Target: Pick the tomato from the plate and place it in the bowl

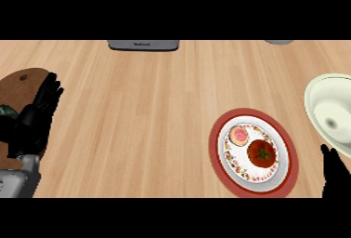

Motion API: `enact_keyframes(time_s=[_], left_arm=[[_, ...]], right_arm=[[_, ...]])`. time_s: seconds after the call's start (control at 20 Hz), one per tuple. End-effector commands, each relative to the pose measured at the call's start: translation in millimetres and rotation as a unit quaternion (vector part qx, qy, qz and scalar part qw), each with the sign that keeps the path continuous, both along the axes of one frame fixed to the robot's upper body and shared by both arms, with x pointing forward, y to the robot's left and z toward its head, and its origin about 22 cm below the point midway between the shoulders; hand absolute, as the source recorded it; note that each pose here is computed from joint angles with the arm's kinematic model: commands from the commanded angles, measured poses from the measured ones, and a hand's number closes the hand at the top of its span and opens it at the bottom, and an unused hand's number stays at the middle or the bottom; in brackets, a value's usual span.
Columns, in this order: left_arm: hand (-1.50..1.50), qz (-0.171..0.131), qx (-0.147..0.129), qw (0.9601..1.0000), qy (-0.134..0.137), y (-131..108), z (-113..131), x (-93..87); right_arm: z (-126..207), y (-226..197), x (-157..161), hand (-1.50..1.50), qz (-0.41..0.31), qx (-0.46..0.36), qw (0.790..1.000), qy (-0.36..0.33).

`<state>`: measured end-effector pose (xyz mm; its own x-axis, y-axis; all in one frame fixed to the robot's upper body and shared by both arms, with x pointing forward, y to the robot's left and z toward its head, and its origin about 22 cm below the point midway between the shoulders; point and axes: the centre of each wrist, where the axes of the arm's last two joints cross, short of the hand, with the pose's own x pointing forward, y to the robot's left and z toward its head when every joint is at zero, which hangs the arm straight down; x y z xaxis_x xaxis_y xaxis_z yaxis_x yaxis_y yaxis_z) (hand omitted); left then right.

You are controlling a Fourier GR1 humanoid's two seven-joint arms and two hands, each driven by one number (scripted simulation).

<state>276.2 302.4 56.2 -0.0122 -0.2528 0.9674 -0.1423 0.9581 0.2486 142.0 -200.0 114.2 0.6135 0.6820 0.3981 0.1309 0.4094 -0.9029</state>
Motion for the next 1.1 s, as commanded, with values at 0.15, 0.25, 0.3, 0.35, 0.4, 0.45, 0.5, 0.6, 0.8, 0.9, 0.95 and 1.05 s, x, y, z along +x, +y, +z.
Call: enact_keyframes(time_s=[0.15, 0.25, 0.3, 0.35, 0.4, 0.45, 0.5, 0.6, 0.8, 0.9, 0.95, 1.05], left_arm=[[0.00, 0.004, -0.004, 1.0000, 0.007, -3, 7, 13.9], [0.00, 0.002, -0.003, 1.0000, 0.006, -7, 5, 7.4], [0.00, 0.015, 0.005, 0.9999, 0.005, 8, -3, 13.4], [0.00, 0.006, 0.004, 1.0000, 0.006, 4, 8, -14.1], [0.00, 0.022, 0.003, 0.9997, -0.002, 16, 9, 7.5], [0.00, 0.017, -0.001, 0.9998, 0.004, 11, -3, -5.1], [0.00, 0.006, -0.002, 0.9999, 0.011, -12, -6, -2.7], [0.00, 0.014, -0.003, 0.9999, 0.003, -4, 2, 8.3], [0.00, 0.005, -0.003, 0.9999, 0.012, 19, 7, -16.3], [0.00, 0.017, -0.003, 0.9999, 0.000, 13, -1, -5.3], [0.00, 0.010, -0.009, 0.9998, 0.012, -5, -6, 3.6], [0.00, 0.018, -0.005, 0.9998, 0.010, 4, -10, 3.0]], right_arm=[[-13, 1, 55, -1.50, 0.015, 0.031, 0.991, 0.127], [-6, 3, 59, -1.50, 0.016, 0.023, 0.989, 0.148], [-5, 7, 50, -1.50, 0.015, 0.027, 0.988, 0.150], [-11, 3, 67, -1.50, 0.008, 0.021, 0.988, 0.153], [-13, 11, 72, -1.50, 0.007, 0.004, 0.987, 0.157], [-14, 11, 59, -1.50, 0.009, -0.002, 0.988, 0.152], [-12, 2, 80, -1.50, 0.008, -0.018, 0.990, 0.140], [-28, 15, 79, -1.50, 0.005, -0.058, 0.991, 0.118], [-38, -10, 88, -1.50, 0.001, -0.075, 0.990, 0.123], [-50, 32, 77, -1.50, 0.008, -0.062, 0.991, 0.121], [-35, 18, 92, -1.50, 0.003, -0.051, 0.993, 0.108], [-49, 25, 93, -1.50, 0.008, -0.042, 0.990, 0.137]])
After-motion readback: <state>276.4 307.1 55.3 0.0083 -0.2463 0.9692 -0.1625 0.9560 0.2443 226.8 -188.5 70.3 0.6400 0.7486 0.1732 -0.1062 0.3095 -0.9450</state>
